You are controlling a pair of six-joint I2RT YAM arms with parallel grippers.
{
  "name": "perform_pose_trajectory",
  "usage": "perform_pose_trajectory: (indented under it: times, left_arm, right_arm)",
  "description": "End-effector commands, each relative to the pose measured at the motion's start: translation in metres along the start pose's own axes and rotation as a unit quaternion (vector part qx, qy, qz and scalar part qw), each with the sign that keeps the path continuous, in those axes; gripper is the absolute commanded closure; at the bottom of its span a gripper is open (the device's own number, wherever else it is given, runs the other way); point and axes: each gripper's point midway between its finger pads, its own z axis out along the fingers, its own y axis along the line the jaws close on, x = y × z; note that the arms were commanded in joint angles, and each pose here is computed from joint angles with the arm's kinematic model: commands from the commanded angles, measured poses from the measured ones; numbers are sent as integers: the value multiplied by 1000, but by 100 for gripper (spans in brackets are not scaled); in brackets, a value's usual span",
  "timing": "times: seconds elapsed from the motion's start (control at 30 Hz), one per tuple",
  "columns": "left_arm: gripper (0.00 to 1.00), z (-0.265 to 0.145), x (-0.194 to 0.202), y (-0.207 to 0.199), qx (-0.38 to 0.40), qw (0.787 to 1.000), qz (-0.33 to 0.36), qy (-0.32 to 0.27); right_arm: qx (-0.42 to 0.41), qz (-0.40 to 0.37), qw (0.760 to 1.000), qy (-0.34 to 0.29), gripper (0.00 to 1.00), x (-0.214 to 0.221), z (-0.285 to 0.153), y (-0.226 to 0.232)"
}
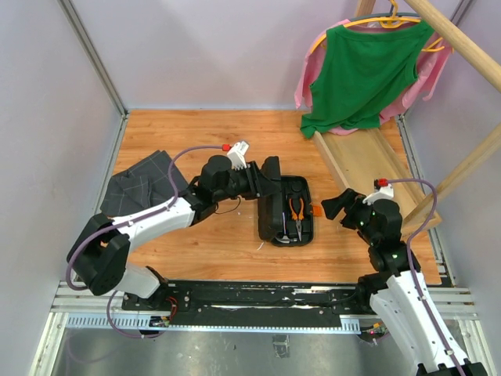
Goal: Sort the tools into containers
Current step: Close the storage box at the center of the board.
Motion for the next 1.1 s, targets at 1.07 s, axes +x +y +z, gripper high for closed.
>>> perform_pose_trajectory:
  times: [1.07]
  left_arm:
    - [49,14,-20,10,-88,990,109,20]
  right_arm:
    - [-7,-22,997,79,6,35,6,-6]
